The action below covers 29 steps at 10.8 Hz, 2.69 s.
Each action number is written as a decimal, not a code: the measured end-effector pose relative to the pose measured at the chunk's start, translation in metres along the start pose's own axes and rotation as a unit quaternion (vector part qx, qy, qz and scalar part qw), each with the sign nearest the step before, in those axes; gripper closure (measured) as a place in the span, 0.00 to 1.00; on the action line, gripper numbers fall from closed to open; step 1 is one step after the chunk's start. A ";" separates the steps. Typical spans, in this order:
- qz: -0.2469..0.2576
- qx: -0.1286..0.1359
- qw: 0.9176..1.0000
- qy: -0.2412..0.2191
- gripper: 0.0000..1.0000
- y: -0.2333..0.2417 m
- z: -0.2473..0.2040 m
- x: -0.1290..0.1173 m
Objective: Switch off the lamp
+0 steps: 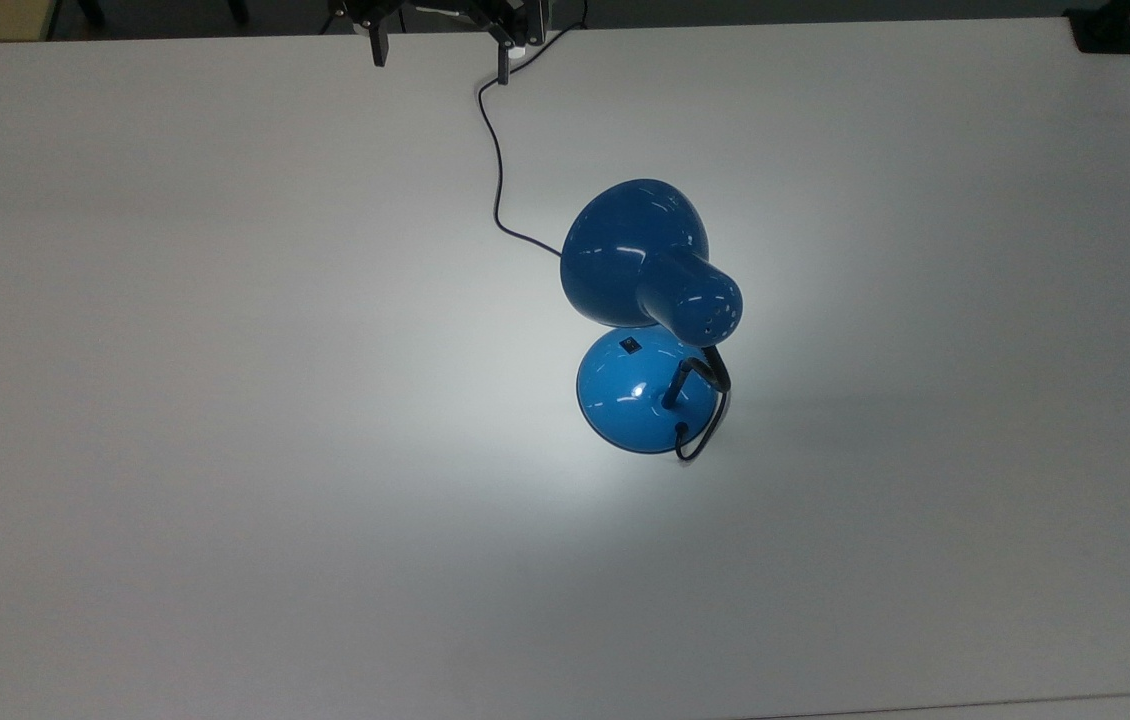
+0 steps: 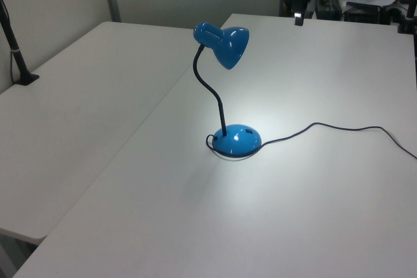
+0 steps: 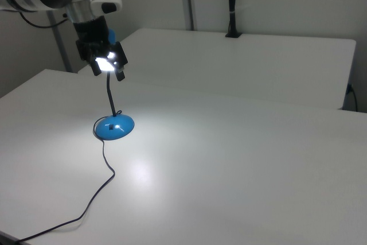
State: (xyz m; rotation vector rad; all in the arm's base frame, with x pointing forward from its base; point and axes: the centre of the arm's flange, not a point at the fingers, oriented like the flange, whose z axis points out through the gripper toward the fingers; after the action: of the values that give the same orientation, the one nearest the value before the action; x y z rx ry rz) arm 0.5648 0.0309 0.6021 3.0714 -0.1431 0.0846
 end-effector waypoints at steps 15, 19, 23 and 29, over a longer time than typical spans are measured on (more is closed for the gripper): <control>-0.004 0.000 1.000 -0.003 0.14 -0.001 0.003 0.001; -0.006 0.000 1.000 -0.005 0.80 -0.003 0.006 0.001; -0.016 0.000 1.000 -0.009 0.99 -0.008 0.010 0.001; -0.131 0.007 0.991 -0.002 0.99 -0.058 0.084 -0.004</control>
State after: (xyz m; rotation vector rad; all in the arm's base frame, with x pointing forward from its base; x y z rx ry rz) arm 0.5705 0.0831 0.5151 3.0709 0.2600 0.0648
